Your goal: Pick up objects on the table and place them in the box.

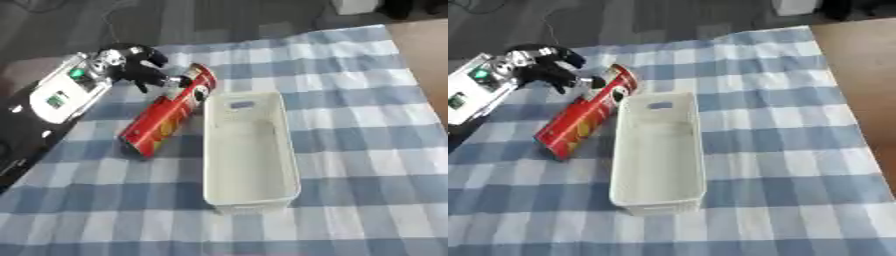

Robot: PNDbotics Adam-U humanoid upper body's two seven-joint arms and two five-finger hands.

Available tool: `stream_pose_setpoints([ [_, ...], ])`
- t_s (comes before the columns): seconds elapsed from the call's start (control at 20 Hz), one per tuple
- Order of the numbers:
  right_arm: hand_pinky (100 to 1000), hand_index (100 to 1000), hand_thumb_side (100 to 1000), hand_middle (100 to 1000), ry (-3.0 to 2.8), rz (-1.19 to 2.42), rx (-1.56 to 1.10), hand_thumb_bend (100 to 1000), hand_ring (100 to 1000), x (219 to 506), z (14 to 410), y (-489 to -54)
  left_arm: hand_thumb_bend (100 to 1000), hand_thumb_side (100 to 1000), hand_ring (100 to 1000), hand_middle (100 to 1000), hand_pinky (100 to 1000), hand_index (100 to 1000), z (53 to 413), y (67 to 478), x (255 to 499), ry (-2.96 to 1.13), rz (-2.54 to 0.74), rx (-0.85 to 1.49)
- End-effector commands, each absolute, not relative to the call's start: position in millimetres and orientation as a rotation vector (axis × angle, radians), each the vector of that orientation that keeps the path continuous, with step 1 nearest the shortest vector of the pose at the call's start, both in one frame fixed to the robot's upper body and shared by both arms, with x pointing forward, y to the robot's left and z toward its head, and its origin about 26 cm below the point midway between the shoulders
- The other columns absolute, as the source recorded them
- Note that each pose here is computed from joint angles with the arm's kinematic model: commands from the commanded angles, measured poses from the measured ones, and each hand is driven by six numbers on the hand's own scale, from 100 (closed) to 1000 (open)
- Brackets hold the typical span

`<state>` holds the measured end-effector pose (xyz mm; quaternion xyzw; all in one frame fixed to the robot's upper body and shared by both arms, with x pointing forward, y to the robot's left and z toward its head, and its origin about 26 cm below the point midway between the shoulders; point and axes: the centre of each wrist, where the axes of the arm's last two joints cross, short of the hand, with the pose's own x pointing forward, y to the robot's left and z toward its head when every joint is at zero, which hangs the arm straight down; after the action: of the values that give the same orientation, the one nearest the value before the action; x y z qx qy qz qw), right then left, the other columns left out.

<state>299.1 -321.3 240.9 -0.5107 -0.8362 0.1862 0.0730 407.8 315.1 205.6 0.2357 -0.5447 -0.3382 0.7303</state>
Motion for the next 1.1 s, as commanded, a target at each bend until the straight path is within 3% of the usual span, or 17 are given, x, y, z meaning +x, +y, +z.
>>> stream_pose_setpoints([
  [0.05, 589, 830, 638, 821, -2.536, 0.560, -1.561, 100, 744, 296.8, 250.6, -320.9, 606, 394, 718, 852, 585, 885, 215.5, 315.9, 409.5, -1.220, -0.754, 0.539],
  [1.1, 589, 829, 640, 821, -2.552, 0.540, -1.572, 100, 745, 297.0, 255.5, -319.1, 604, 425, 733, 859, 604, 893, 182.5, 328.5, 402.7, -1.144, -0.815, 0.522],
])
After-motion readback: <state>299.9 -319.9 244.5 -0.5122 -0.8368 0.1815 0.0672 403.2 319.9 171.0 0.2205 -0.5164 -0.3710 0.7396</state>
